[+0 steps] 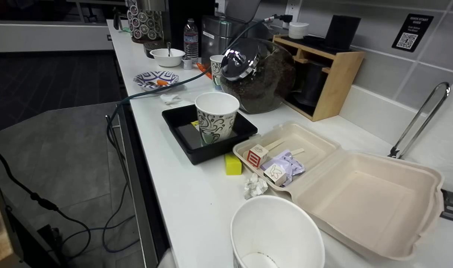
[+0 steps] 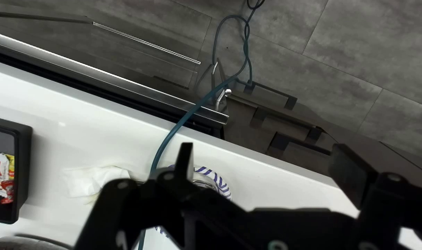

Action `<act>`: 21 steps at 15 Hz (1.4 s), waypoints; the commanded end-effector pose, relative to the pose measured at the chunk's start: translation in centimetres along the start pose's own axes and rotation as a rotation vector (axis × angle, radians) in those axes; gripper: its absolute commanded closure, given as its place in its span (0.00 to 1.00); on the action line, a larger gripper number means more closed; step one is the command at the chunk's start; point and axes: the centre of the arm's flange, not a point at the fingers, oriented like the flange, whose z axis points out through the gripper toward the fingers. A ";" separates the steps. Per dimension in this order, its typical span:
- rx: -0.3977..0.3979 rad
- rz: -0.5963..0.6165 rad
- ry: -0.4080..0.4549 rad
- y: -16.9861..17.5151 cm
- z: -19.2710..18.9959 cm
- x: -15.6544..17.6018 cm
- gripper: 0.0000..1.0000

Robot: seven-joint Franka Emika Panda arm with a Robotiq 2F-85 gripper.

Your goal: Take one orange object out of the bowl and place it in the white bowl.

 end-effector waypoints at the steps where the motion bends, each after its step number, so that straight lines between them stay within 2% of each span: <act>1: 0.000 0.000 0.000 0.0 0.0 0.0 0.00; 18: 0.000 0.000 0.000 0.0 0.0 0.0 0.00; 21: 0.004 0.135 -0.014 0.5 0.9 2.7 0.00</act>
